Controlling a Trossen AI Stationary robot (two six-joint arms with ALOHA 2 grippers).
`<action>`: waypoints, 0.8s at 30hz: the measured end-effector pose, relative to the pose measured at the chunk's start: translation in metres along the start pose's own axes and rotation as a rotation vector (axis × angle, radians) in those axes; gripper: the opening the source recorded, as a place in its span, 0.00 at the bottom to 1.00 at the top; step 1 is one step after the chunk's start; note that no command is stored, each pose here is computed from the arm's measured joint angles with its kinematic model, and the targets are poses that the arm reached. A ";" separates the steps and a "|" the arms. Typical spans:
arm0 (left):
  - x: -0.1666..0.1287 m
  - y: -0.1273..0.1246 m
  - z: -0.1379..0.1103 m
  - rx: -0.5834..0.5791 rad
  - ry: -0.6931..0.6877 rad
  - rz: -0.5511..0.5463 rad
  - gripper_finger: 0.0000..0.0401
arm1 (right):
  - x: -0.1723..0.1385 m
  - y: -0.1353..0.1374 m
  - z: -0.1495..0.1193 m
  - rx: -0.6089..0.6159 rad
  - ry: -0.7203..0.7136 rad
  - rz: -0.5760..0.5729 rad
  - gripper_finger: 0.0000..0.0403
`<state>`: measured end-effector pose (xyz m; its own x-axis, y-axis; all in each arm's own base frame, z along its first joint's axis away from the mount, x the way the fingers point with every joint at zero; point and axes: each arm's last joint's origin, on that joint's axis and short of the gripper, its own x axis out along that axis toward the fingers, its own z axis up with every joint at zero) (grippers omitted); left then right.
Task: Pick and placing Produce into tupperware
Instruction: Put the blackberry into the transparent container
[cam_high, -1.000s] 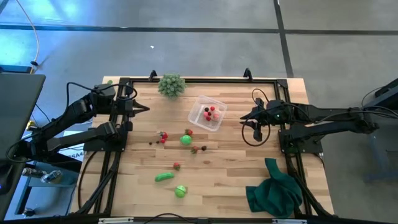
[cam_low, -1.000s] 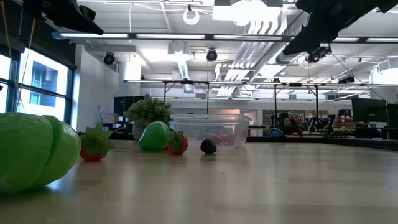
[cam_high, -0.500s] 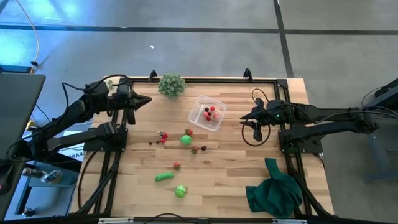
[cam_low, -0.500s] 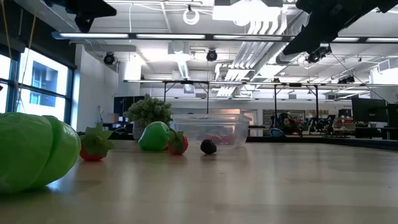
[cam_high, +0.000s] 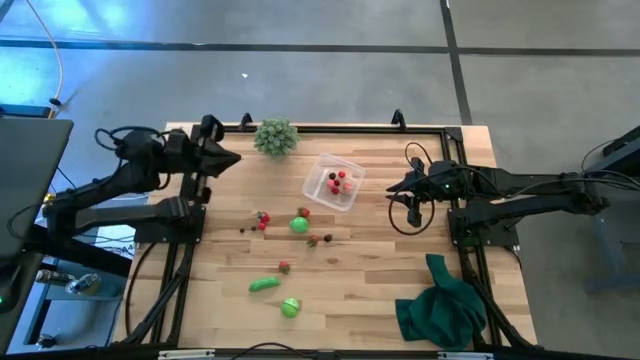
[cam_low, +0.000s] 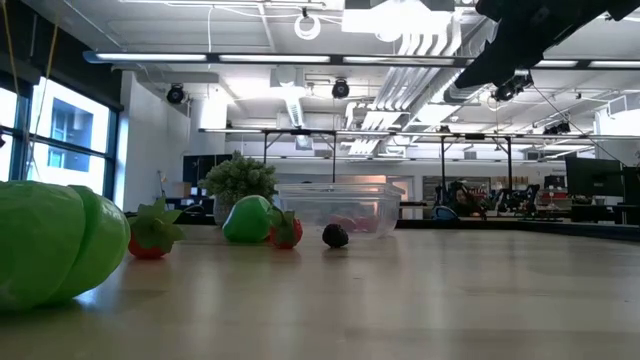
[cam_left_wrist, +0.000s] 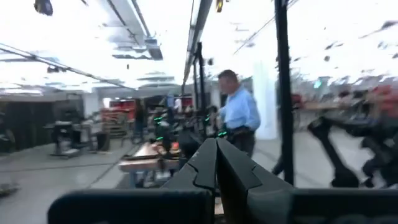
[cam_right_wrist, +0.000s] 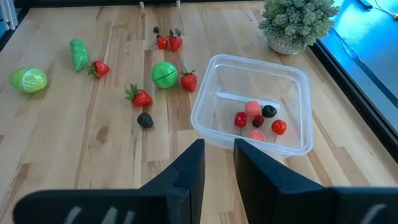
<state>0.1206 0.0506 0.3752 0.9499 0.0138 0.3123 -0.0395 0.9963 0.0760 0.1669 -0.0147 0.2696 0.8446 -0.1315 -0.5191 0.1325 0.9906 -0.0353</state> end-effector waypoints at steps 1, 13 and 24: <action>0.004 -0.001 0.000 0.017 0.024 0.006 0.01 | 0.000 0.000 0.000 0.000 0.000 0.000 0.19; 0.086 -0.005 -0.044 0.041 0.889 -0.069 0.01 | 0.000 0.000 0.000 0.000 0.000 0.001 0.19; 0.163 -0.041 -0.125 0.121 1.263 -0.292 0.01 | 0.000 0.000 0.000 0.000 0.000 0.004 0.19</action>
<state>0.3160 0.0225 0.3050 0.5593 -0.0659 -0.8263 0.2524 0.9630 0.0941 0.1669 -0.0146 0.2698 0.8451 -0.1274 -0.5193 0.1290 0.9911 -0.0331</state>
